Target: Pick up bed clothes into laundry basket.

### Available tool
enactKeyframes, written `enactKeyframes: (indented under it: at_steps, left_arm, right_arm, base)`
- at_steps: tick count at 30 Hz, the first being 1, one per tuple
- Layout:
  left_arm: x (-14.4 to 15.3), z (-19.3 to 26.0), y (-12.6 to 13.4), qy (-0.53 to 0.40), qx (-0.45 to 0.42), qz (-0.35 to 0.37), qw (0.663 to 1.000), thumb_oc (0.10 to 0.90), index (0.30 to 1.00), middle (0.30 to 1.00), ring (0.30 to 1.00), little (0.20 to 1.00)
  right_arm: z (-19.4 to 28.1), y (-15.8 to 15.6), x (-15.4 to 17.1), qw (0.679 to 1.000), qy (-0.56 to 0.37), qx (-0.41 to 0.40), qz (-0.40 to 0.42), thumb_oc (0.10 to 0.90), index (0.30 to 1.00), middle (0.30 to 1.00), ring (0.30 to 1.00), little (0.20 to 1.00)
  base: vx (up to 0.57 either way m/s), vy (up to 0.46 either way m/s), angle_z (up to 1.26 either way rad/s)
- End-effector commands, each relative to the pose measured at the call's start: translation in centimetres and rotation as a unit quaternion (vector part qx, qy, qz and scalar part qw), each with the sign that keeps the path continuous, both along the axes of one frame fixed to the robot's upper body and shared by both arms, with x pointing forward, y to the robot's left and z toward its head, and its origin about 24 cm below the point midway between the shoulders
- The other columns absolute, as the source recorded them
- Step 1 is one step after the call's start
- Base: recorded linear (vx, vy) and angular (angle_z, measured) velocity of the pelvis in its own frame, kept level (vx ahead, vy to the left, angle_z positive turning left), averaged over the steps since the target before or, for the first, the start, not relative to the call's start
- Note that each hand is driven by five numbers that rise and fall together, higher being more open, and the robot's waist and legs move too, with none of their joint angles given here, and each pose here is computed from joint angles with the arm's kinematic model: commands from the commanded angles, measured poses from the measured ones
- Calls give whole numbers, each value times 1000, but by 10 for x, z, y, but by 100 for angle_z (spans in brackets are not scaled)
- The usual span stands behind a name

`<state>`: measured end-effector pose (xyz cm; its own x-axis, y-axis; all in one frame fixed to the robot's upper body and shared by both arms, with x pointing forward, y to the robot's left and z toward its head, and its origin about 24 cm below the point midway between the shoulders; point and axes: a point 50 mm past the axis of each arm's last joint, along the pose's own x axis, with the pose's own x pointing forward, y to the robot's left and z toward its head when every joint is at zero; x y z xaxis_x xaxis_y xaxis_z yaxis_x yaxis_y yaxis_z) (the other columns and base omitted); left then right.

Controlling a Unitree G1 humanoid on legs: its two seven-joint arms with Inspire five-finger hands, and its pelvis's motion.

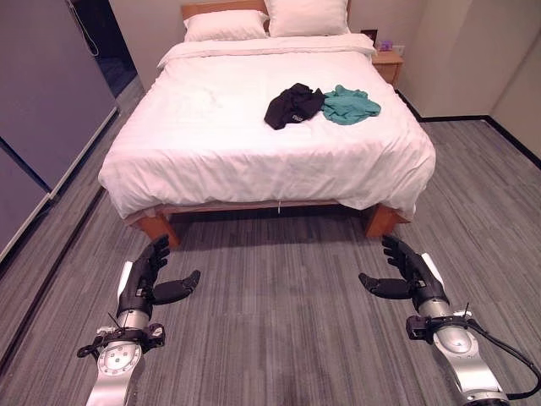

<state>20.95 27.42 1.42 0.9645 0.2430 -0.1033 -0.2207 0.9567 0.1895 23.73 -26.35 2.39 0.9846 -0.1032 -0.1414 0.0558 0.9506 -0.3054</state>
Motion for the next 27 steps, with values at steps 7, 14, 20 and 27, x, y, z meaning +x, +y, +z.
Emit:
enactKeyframes:
  at_steps: [7,14,20,27]
  left_arm:
    - [19,50,6,-109,56,-25,992,800,900,900,900,900]
    - [19,51,5,-108,58,-34,992,800,900,900,900,900]
    - [27,60,4,-120,66,-38,990,800,900,900,900,900]
    - [38,70,0,-139,72,-40,987,800,900,900,900,900]
  right_arm:
    - [48,0,20,992,-105,-55,37,800,900,900,900,900]
    - [46,-5,15,993,-99,-61,26,800,900,900,900,900]
    - [58,4,22,988,-126,-80,34,800,900,900,900,900]
    - [68,4,22,984,-151,-91,27,800,900,900,900,900]
  base:
    - [-3,9,0]
    - [-5,28,0]
    - [-63,56,-4]
    - [218,2,-1]
